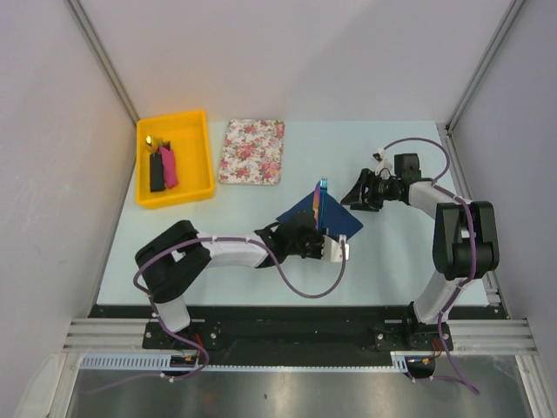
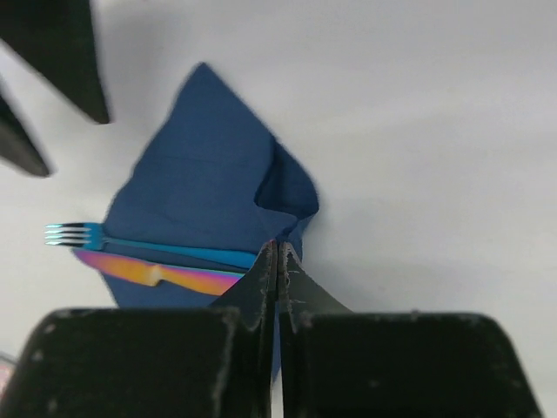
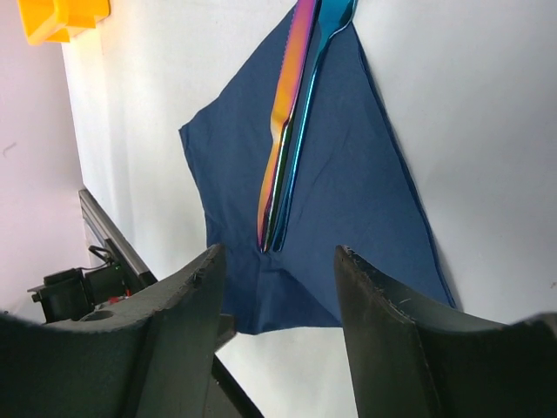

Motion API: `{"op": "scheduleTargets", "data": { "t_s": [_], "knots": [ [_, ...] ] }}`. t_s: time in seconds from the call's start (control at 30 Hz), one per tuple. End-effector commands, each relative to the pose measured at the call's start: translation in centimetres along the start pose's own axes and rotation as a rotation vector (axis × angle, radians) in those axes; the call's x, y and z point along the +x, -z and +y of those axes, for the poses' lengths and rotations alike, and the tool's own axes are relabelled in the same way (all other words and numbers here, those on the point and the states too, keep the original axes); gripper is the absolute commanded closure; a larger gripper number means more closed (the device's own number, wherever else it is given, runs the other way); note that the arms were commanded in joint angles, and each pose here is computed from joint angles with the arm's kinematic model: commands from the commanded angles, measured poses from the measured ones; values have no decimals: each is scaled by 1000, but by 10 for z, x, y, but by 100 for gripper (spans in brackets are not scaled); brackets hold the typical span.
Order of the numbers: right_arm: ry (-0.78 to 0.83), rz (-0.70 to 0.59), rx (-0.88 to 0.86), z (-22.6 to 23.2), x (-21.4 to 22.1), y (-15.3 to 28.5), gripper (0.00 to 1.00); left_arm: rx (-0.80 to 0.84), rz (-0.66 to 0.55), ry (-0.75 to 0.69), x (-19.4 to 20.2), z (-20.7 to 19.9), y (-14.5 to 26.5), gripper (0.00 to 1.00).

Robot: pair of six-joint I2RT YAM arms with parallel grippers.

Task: Place the utensils on the paper napkin and roll it up

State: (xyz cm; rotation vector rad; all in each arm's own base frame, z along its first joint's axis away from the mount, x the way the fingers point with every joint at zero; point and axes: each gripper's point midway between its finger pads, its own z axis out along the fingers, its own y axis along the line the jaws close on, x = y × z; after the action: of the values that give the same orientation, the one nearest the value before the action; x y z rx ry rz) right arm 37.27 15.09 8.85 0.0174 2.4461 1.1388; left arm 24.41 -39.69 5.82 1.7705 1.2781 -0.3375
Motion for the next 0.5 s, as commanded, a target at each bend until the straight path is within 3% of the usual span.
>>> {"op": "scheduleTargets", "data": {
  "t_s": [0.0, 0.27, 0.47],
  "knots": [
    [16, -11, -26, 7, -5, 9, 42, -28, -73, 78, -26, 41, 5, 100],
    [-5, 1, -35, 5, 3, 9, 42, 17, -50, 186, -13, 67, -2, 100],
    [-8, 1, -37, 4, 0, 7, 43, 125, -96, 147, -22, 43, 4, 100]
  ]
}}
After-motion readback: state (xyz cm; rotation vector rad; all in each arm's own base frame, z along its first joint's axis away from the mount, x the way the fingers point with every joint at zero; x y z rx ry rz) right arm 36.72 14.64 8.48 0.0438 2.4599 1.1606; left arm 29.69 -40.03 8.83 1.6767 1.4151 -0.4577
